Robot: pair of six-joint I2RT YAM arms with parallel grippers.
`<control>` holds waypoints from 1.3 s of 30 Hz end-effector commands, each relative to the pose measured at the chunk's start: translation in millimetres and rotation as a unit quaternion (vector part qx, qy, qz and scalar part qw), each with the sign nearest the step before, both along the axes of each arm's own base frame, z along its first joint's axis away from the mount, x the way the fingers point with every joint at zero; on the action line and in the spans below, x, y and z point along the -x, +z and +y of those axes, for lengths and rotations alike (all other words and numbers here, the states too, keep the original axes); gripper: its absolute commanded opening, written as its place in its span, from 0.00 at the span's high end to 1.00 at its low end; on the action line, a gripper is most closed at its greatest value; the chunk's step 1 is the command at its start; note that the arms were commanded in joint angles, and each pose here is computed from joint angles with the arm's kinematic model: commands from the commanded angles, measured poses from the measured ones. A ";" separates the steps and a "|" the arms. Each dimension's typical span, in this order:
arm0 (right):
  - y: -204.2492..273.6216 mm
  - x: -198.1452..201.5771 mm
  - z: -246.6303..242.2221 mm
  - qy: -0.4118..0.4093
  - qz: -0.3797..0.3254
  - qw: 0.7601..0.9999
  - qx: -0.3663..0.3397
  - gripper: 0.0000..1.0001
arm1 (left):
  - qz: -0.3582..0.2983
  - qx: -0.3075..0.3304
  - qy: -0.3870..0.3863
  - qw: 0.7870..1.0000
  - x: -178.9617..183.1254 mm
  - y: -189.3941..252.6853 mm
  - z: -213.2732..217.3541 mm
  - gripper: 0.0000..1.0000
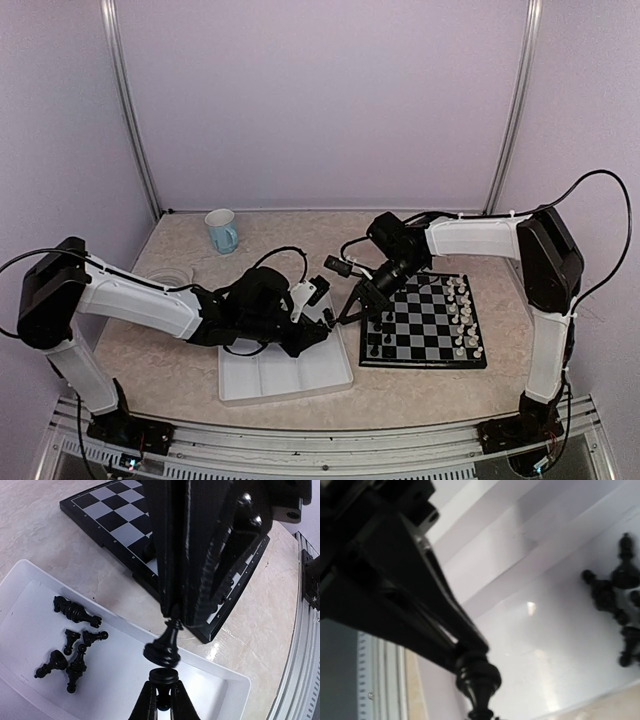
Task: Set up the chess pieces on the board
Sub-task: Place the bishop on f8.
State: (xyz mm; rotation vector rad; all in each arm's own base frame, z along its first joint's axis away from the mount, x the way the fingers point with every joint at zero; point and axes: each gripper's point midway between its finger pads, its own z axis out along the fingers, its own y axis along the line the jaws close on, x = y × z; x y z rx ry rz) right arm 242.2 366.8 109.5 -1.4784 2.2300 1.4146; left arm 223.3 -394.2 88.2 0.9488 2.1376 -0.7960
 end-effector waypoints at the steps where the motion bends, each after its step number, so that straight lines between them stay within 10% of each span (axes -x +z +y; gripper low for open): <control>1: 27.2 -32.3 -14.8 -0.019 -0.087 0.996 0.015 1.00 | -0.006 0.005 0.007 1.000 -7.3 4.9 -0.1 0.97; 13: 37.1 -129.9 -93.2 -0.043 -0.364 0.901 0.231 1.00 | 0.006 0.013 0.023 1.000 -14.8 6.0 3.9 0.99; 39: -20.8 -126.0 -92.4 0.015 -0.303 0.905 0.297 0.99 | 0.012 -0.004 0.045 0.999 -18.2 -10.4 16.5 0.99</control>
